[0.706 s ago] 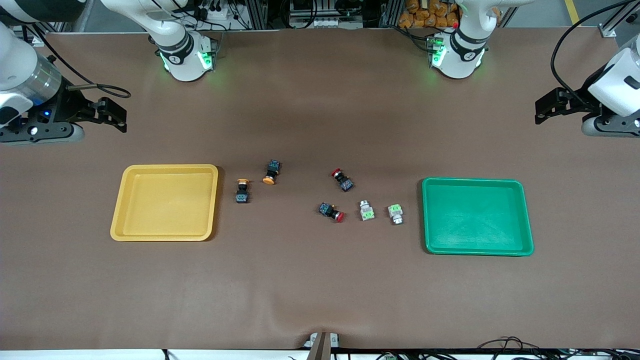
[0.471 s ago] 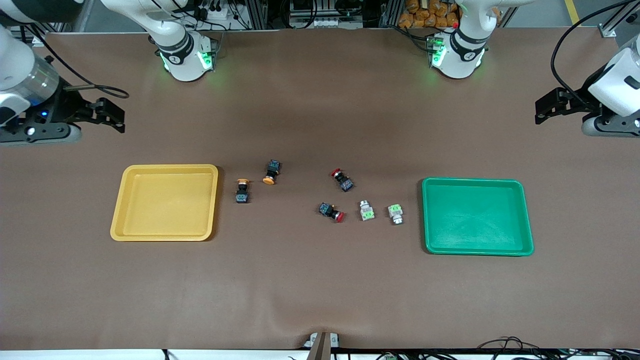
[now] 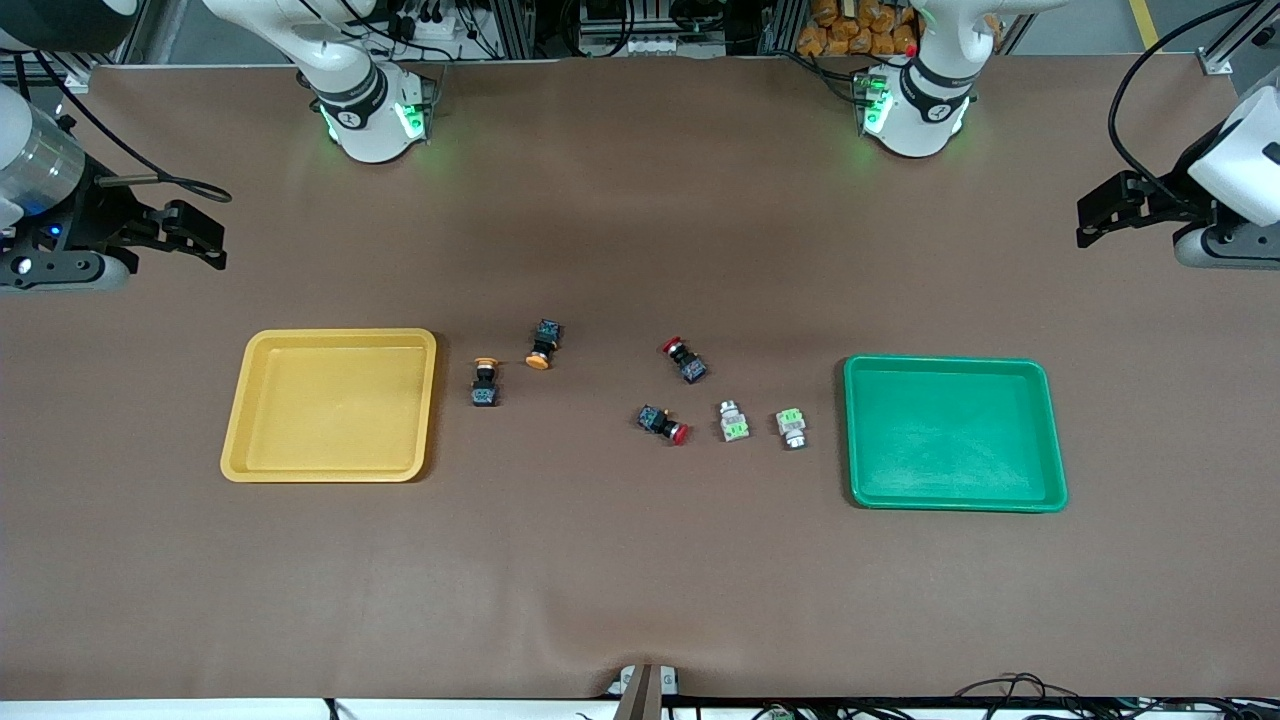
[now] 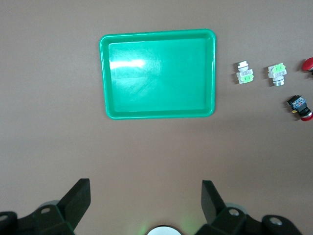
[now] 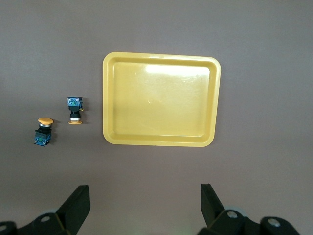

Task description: Place green and yellow buttons in trays

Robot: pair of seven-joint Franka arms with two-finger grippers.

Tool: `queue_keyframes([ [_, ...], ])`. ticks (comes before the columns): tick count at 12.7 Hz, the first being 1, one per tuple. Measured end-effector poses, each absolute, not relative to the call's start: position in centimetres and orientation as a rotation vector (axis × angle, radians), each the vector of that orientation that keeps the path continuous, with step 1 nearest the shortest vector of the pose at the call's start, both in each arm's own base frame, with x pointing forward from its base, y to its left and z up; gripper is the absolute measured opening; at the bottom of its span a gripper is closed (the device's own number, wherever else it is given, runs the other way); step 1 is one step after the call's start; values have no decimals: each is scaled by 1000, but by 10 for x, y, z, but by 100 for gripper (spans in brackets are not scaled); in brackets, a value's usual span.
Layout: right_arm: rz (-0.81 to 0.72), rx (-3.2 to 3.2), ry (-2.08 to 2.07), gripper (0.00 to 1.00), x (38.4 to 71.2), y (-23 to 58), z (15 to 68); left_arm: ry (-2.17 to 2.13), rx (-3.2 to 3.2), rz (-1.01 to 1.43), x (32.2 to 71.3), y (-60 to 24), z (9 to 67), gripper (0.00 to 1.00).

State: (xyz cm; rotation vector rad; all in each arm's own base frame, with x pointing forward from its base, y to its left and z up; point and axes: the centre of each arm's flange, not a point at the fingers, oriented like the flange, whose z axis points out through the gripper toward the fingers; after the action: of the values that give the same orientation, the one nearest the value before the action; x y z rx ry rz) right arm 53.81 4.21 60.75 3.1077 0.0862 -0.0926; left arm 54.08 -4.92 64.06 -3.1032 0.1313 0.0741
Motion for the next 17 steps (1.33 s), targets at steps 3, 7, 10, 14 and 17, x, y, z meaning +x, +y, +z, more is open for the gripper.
queue_keyframes([
  [3, -92, 3107, 92, 100, 538, 44, 607, 133, -3106, 95, 553, -50, 631, 100],
  [7, -95, 3109, 102, 100, 538, 49, 606, 5, -3113, 175, 591, -73, 587, 100],
  [10, -111, 3125, 31, 100, 535, 101, 599, -95, -3107, 201, 612, -119, 551, 100],
  [14, -109, 3115, -83, 100, 524, 196, 576, -165, -3100, 203, 624, -178, 506, 100],
  [17, -111, 3127, -90, 100, 549, 209, 522, -218, -3107, 165, 628, -207, 467, 100],
])
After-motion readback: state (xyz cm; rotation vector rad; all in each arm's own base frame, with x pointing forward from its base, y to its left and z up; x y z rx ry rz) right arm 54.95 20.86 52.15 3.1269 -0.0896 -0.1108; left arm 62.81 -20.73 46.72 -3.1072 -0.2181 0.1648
